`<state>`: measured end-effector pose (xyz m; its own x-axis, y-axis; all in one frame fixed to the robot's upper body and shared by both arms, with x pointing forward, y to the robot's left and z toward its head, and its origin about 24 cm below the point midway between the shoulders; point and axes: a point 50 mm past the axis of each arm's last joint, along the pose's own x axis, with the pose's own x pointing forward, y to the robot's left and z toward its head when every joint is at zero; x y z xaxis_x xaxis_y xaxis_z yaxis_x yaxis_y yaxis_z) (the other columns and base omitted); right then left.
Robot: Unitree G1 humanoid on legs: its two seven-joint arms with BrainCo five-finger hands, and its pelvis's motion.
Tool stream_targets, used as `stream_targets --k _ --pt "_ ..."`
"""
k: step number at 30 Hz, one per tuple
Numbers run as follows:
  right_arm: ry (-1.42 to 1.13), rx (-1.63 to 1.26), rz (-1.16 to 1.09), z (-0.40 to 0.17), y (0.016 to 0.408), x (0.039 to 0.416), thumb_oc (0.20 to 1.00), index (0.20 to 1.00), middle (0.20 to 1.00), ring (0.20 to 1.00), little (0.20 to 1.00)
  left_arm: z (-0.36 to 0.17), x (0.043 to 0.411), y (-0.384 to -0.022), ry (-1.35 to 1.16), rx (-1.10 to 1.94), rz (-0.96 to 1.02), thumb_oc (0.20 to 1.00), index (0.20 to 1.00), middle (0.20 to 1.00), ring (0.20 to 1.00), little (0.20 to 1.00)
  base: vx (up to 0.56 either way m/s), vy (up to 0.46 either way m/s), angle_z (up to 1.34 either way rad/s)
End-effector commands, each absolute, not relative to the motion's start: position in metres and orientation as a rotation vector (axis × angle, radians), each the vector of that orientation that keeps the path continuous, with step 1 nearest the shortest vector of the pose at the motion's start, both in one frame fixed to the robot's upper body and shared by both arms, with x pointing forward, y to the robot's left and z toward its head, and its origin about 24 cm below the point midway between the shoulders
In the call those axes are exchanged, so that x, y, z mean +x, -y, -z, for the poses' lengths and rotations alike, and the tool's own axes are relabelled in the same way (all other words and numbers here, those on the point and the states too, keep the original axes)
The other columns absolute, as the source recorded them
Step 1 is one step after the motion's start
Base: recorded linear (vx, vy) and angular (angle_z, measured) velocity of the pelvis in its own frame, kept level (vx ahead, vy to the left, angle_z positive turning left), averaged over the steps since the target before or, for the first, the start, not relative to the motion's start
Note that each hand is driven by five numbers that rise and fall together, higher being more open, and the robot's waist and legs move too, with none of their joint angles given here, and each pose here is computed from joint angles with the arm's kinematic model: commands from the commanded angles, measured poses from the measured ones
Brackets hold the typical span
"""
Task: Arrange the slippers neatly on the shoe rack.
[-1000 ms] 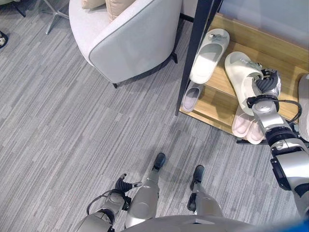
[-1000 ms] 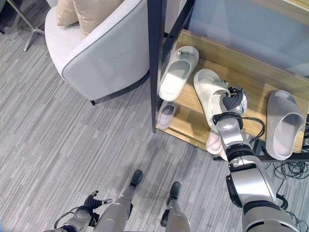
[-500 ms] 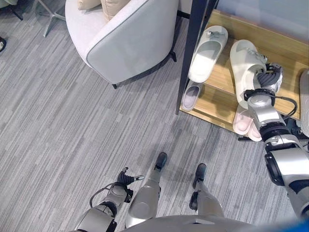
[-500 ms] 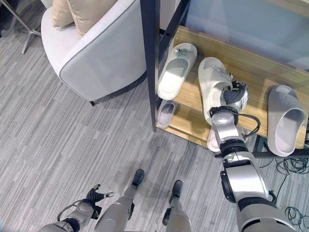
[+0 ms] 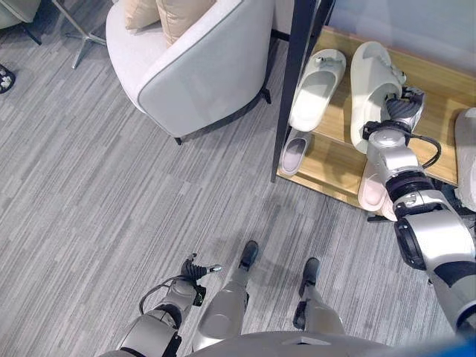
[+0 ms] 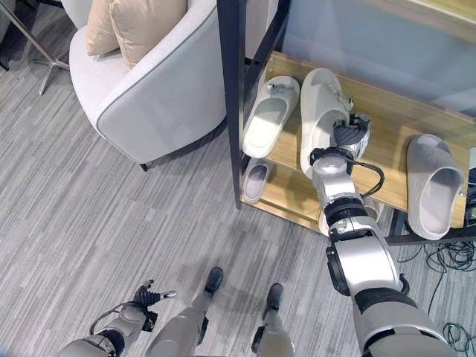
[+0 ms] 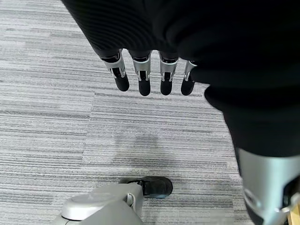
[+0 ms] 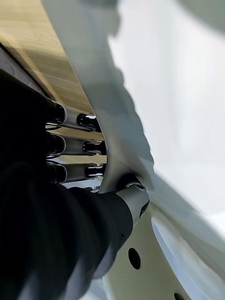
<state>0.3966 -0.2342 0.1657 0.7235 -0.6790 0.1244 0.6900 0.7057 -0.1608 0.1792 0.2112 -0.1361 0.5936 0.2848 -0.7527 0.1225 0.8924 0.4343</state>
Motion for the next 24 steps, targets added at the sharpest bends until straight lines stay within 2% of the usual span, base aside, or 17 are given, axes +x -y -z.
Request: stream_targets --k 1,13,19,24 --pt "0.142 -0.158 0.787 -0.195 0.232 0.403 1.0 1.0 1.0 1.0 1.0 0.139 0.172 -0.219 -0.997 0.506 -0.148 1.0 1.0 1.0 1.0 1.0 0.0 0.0 0.0" --pt "0.112 -0.116 0.76 -0.178 0.226 0.4 1.0 1.0 1.0 1.0 1.0 0.14 0.171 -0.216 -1.013 0.503 -0.137 1.0 1.0 1.0 1.0 1.0 0.0 0.001 0.0" --pt "0.125 -0.097 0.692 -0.141 0.213 0.38 1.0 1.0 1.0 1.0 1.0 0.142 0.167 -0.214 -1.038 0.488 -0.151 1.0 1.0 1.0 1.0 1.0 0.0 0.0 -0.03" --pt "0.071 -0.109 0.646 -0.092 0.206 0.349 1.0 1.0 1.0 1.0 1.0 0.146 0.16 -0.213 -1.063 0.475 -0.157 1.0 1.0 1.0 1.0 1.0 0.01 -0.001 -0.12"
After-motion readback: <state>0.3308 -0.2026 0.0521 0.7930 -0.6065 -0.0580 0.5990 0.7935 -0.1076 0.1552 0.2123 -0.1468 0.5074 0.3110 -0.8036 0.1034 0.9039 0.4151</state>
